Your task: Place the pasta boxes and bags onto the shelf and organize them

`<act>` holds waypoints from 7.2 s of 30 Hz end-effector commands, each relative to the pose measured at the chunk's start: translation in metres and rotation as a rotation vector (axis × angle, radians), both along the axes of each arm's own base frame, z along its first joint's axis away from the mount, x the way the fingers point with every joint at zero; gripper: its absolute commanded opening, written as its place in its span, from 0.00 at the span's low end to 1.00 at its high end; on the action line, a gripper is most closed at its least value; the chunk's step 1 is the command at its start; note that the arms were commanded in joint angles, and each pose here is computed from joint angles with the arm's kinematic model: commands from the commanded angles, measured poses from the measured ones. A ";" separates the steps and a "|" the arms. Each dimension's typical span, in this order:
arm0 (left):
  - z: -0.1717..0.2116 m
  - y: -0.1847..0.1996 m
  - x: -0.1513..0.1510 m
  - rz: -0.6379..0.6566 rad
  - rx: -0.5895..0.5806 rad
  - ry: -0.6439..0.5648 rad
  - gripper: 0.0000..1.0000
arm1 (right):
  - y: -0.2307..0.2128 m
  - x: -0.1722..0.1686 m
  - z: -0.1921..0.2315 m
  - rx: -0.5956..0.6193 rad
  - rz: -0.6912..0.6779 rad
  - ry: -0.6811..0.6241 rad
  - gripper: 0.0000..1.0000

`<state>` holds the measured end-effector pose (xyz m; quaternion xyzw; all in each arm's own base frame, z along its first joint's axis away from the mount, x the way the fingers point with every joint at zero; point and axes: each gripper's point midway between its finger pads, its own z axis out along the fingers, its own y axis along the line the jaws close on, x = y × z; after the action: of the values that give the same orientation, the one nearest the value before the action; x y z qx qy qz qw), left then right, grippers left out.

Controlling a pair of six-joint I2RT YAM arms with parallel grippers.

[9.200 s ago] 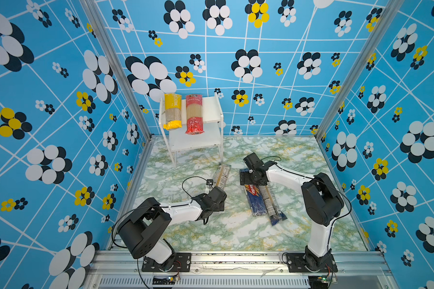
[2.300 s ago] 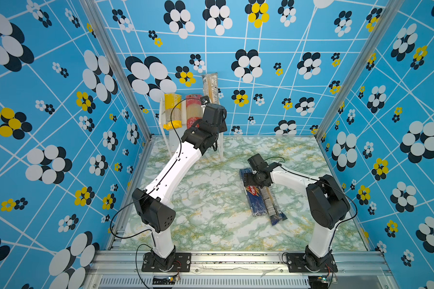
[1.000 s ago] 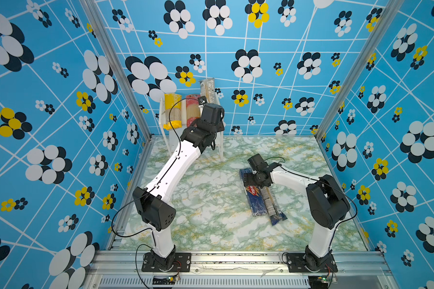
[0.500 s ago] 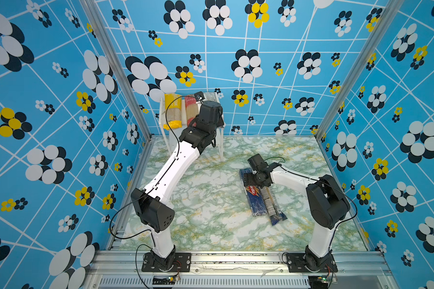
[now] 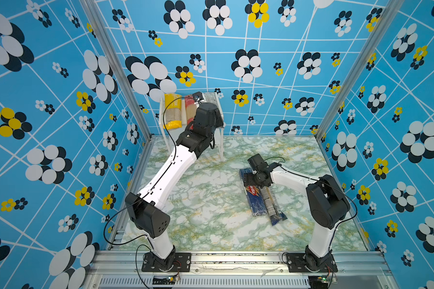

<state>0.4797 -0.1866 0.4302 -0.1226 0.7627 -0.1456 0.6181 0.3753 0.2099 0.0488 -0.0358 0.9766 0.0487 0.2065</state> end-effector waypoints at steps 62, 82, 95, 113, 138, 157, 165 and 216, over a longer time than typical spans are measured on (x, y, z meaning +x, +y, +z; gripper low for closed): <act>-0.247 0.059 -0.182 -0.156 0.089 0.412 0.99 | -0.055 -0.054 -0.018 -0.239 -0.006 0.088 0.96; -0.268 0.048 -0.183 -0.210 0.094 0.460 0.99 | 0.003 -0.048 -0.017 -0.177 0.107 0.075 0.96; -0.277 0.044 -0.181 -0.214 0.085 0.489 0.99 | 0.004 -0.056 0.000 -0.188 0.209 0.037 0.97; -0.288 0.041 -0.179 -0.218 0.078 0.512 0.99 | -0.037 -0.076 0.002 -0.363 0.247 0.055 0.97; -0.298 0.043 -0.183 -0.214 0.078 0.524 0.99 | 0.058 -0.075 -0.010 -0.242 0.374 0.045 0.97; -0.303 0.045 -0.185 -0.223 0.083 0.514 0.99 | -0.048 -0.063 0.045 -0.417 0.083 -0.084 0.99; -0.301 0.046 -0.183 -0.219 0.083 0.510 0.99 | -0.137 -0.076 0.078 -0.640 -0.193 -0.081 0.99; -0.301 0.042 -0.185 -0.292 0.065 0.511 0.99 | -0.011 -0.091 -0.013 -0.183 0.161 0.191 0.98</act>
<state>0.2952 -0.1375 0.1320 -0.0464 0.9088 -0.1558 0.3843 0.2772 0.1751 0.0342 -0.1190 0.9860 -0.0672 0.0957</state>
